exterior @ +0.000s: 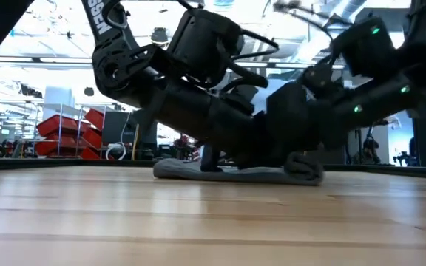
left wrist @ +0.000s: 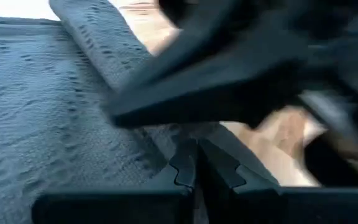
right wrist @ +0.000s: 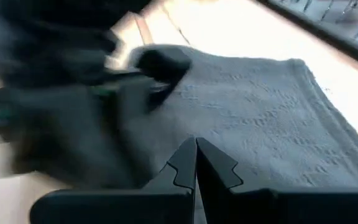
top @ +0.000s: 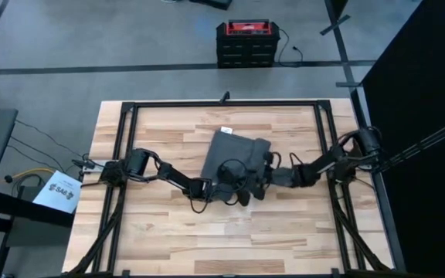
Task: Roll towel
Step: Roll the gray towel
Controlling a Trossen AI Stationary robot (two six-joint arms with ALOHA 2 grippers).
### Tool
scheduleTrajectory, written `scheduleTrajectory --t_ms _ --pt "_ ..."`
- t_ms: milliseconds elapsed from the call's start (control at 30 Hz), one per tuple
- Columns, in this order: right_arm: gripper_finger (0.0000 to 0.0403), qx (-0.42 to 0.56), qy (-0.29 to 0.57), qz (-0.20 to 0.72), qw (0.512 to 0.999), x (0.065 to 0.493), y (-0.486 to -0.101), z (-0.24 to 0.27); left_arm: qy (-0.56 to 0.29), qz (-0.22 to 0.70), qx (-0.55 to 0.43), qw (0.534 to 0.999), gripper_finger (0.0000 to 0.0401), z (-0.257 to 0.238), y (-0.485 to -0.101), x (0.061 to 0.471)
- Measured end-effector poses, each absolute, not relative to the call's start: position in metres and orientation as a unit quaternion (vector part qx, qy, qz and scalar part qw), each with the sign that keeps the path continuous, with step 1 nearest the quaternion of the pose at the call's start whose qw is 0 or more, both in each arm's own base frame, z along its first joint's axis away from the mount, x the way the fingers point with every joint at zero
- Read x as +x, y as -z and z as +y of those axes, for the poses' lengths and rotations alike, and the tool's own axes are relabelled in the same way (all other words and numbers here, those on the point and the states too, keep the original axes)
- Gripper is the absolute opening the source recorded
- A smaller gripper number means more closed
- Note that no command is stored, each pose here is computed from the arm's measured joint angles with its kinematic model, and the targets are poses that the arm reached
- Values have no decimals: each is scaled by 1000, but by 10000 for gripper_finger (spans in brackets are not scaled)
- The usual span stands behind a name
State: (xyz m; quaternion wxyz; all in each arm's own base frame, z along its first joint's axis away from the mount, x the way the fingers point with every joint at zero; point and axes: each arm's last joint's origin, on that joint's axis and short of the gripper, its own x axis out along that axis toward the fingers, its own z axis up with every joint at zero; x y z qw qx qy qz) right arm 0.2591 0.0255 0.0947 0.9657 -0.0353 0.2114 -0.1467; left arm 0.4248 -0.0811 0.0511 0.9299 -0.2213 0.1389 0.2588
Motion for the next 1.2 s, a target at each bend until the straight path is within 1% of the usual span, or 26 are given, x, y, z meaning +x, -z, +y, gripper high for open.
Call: scheduleTrajectory --t_ms 100,233,333,400,600,767,933,1033,1200 --pt "0 -42 147 197 968 253 -89 16 -247 146 -219 933 0 -89 -52 429" --pt "0 -21 133 146 980 221 -84 3 -243 160 -201 935 0 -94 -51 430" --pt "0 -8 87 118 989 199 -86 -6 -244 163 -199 935 0 -94 -51 430" --pt "0 8 71 118 990 198 -86 -11 -240 163 -197 937 0 -95 -51 430" --pt "0 -10 64 170 983 220 -80 -14 -215 174 -197 941 0 -98 -54 434" --pt "0 -15 112 210 971 214 -72 -13 -212 186 -179 943 0 -99 -56 438" --pt "0 -6 120 235 965 210 -67 -8 -196 187 -165 948 0 -97 -60 445" --pt "0 -6 121 238 964 210 -67 -7 -186 185 -156 952 0 -95 -70 447" --pt "0 -8 121 242 963 210 -66 -7 -182 223 -71 955 0 -84 -94 444"
